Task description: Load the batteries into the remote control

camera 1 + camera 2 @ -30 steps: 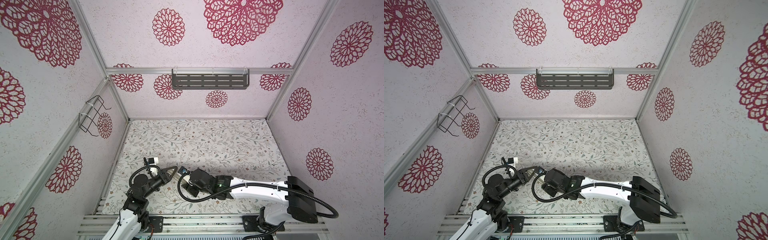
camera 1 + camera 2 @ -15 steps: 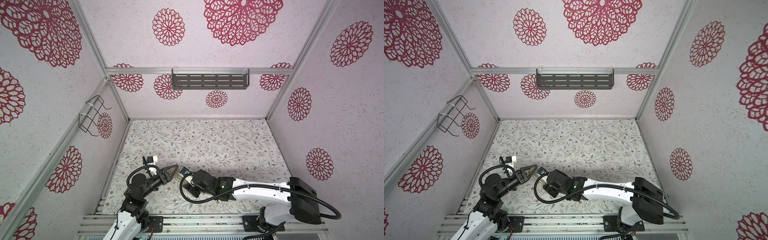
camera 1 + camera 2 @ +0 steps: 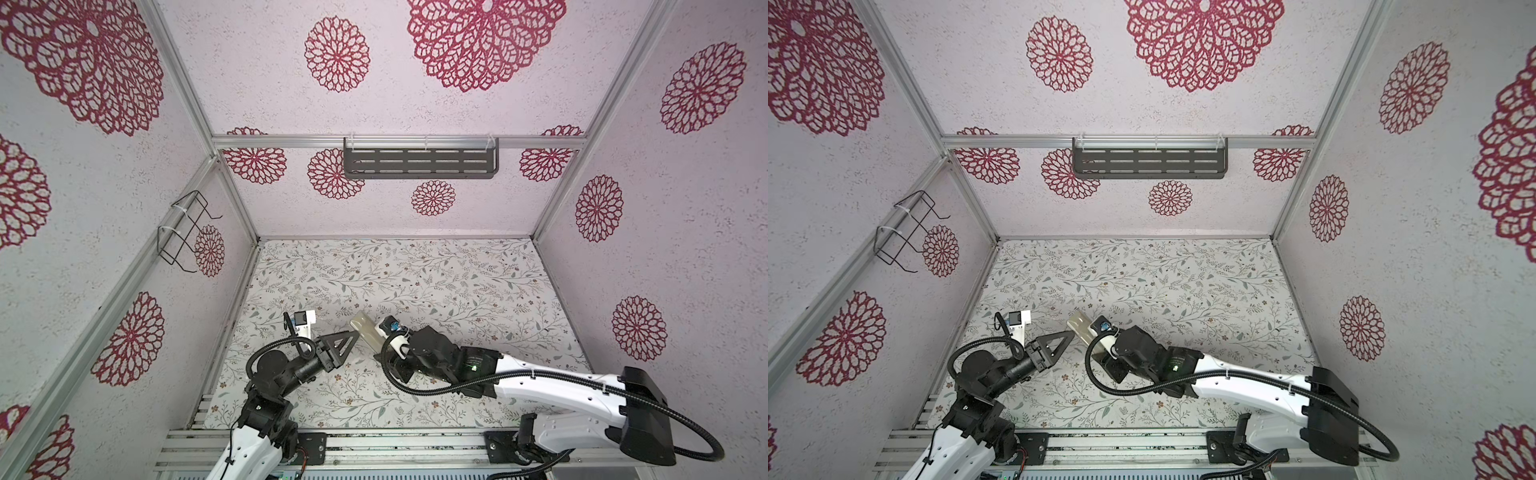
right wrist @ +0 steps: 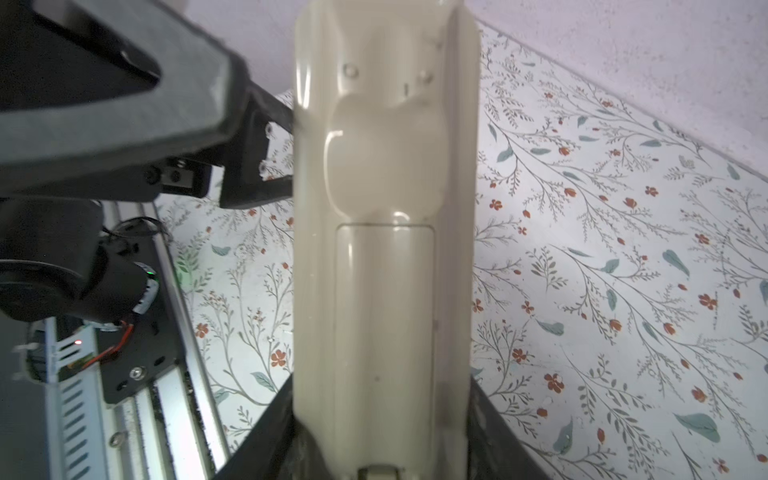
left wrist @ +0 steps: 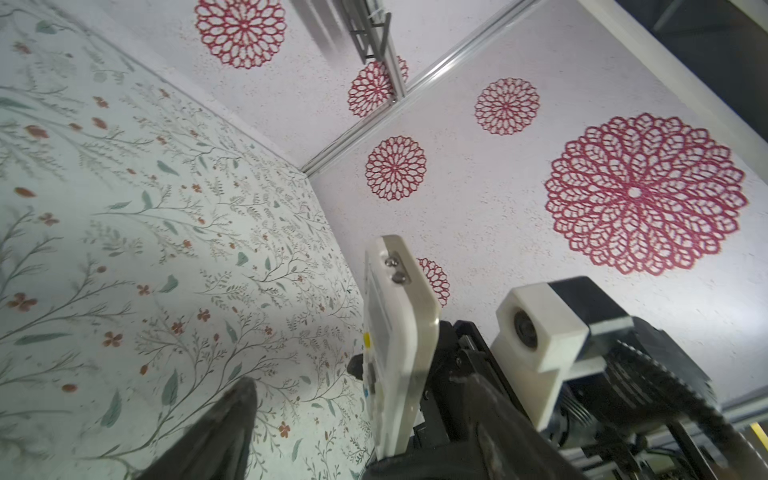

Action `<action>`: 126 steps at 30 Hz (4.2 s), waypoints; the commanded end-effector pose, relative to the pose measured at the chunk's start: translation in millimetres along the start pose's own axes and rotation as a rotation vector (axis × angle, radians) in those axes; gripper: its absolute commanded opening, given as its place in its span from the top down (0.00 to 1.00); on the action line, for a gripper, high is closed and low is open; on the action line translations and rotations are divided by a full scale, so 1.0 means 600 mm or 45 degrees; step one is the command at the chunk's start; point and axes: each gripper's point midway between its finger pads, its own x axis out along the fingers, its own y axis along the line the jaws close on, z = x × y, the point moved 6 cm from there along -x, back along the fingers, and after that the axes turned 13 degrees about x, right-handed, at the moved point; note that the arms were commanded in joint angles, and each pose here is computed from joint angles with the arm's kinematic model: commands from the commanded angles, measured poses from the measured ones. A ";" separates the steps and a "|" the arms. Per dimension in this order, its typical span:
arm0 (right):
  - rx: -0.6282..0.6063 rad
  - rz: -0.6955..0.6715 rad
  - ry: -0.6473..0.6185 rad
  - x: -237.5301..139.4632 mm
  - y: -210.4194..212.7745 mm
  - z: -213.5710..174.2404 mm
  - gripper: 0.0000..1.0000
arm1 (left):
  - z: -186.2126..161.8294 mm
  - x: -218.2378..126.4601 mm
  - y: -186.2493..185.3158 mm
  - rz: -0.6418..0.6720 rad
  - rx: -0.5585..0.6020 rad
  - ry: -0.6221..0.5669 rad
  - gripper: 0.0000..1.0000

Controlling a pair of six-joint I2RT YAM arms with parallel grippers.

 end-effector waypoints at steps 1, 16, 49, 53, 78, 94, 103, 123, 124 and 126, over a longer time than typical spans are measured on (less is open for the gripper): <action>0.053 0.145 -0.173 -0.033 0.014 0.048 1.00 | 0.030 -0.002 -0.057 -0.202 0.121 -0.067 0.18; 0.013 0.511 -0.314 -0.087 0.053 0.068 1.00 | 0.037 0.035 -0.131 -0.486 0.207 0.003 0.16; 0.094 0.761 -0.346 -0.116 0.059 0.076 1.00 | 0.045 0.059 -0.185 -0.664 0.345 0.066 0.41; 0.087 0.796 -0.307 -0.110 0.064 0.072 1.00 | 0.046 0.060 -0.188 -0.674 0.345 0.072 0.41; 0.061 0.875 -0.319 -0.127 0.074 0.075 1.00 | 0.041 0.074 -0.163 -0.530 0.351 0.082 0.26; 0.066 0.890 -0.307 -0.121 0.075 0.069 1.00 | 0.037 0.070 -0.165 -0.542 0.348 0.088 0.47; 0.067 0.900 -0.291 -0.113 0.077 0.069 1.00 | 0.036 0.072 -0.164 -0.542 0.342 0.091 0.61; 0.103 0.797 -0.289 -0.103 0.063 0.066 0.23 | 0.036 0.074 -0.136 -0.367 0.349 0.063 0.80; 0.104 0.794 -0.291 -0.103 0.062 0.065 0.23 | 0.036 0.074 -0.135 -0.355 0.350 0.064 0.80; 0.106 0.780 -0.290 -0.103 0.060 0.065 0.22 | 0.036 0.074 -0.132 -0.334 0.353 0.064 0.81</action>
